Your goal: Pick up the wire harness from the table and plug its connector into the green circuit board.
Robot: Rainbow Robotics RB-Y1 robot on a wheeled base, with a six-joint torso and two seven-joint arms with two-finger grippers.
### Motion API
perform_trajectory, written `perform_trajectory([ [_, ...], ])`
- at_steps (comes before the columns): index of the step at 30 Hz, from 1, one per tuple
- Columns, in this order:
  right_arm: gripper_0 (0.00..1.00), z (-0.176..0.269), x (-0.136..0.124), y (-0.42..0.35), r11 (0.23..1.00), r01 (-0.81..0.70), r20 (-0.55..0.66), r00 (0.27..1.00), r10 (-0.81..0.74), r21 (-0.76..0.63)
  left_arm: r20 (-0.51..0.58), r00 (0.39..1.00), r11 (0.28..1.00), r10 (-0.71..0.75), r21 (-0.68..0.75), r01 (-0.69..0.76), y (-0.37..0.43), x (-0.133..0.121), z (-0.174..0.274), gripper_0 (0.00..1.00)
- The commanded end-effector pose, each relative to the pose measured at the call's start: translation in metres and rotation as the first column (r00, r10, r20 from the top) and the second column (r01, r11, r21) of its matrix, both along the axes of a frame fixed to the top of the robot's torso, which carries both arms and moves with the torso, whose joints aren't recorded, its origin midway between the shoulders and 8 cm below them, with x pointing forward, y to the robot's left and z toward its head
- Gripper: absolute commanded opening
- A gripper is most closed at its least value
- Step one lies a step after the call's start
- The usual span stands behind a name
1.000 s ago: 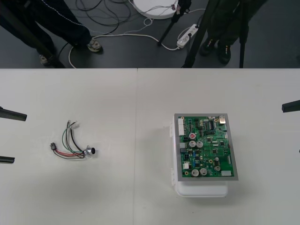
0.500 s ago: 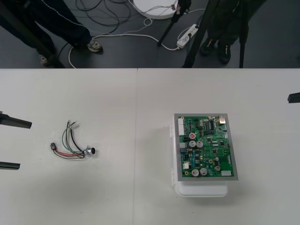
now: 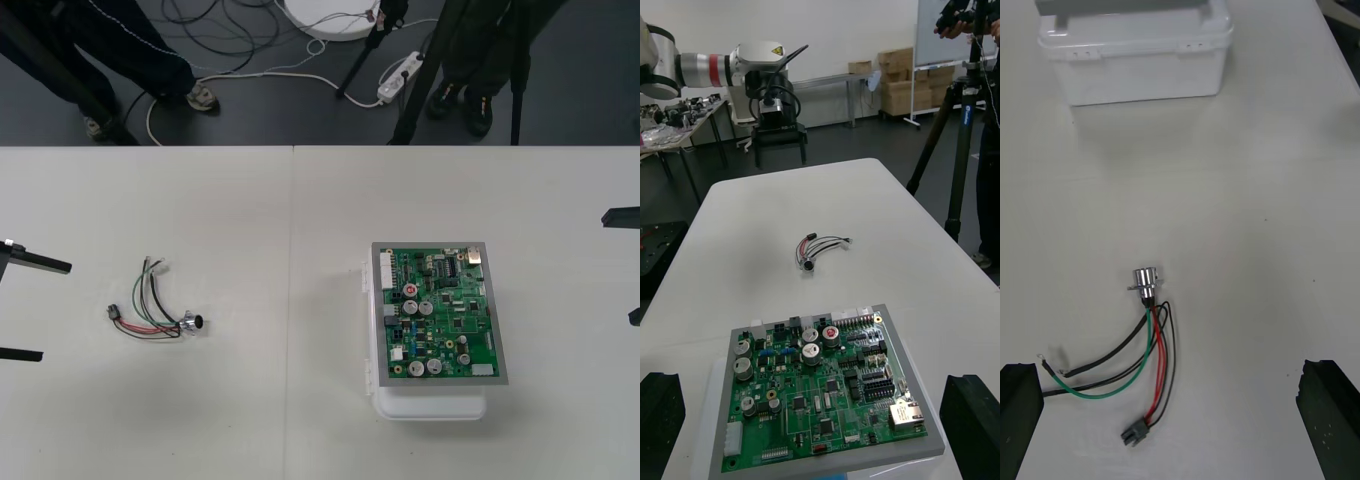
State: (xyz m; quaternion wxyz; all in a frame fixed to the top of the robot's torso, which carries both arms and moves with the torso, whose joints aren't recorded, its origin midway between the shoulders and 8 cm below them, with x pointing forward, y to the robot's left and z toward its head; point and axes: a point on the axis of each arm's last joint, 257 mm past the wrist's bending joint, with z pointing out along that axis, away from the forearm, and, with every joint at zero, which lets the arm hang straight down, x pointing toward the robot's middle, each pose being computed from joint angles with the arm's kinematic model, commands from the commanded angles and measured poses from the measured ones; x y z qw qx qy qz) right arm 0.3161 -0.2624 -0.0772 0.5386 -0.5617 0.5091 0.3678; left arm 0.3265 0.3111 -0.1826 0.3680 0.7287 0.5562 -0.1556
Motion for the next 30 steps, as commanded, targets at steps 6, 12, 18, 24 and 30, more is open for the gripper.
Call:
perform_trajectory([
  [6, 1.00, -0.023, -0.010, -0.007, 1.000, 0.007, 0.047, 0.999, -0.008, 0.021, 0.101, 0.913, 0.907, -0.395, 0.198, 0.371, -0.015, -0.012, -0.017, 1.00],
  [12, 1.00, -0.030, -0.013, -0.011, 0.996, 0.026, 0.089, 0.996, -0.033, 0.083, 0.209, 0.828, 0.838, -0.521, 0.310, 0.449, -0.015, 0.006, -0.024, 1.00],
  [18, 1.00, -0.030, -0.007, -0.013, 0.996, 0.032, 0.154, 0.987, -0.044, 0.079, 0.305, 0.710, 0.759, -0.635, 0.419, 0.499, -0.014, 0.023, -0.026, 1.00],
  [24, 1.00, -0.036, -0.008, -0.005, 1.000, -0.019, 0.190, 0.982, 0.015, 0.021, 0.371, 0.588, 0.685, -0.719, 0.520, 0.510, -0.012, 0.039, -0.032, 1.00],
  [30, 1.00, -0.035, -0.011, 0.008, 0.997, -0.055, 0.184, 0.982, 0.042, 0.063, 0.422, 0.404, 0.583, -0.812, 0.628, 0.516, -0.019, 0.055, -0.035, 1.00],
])
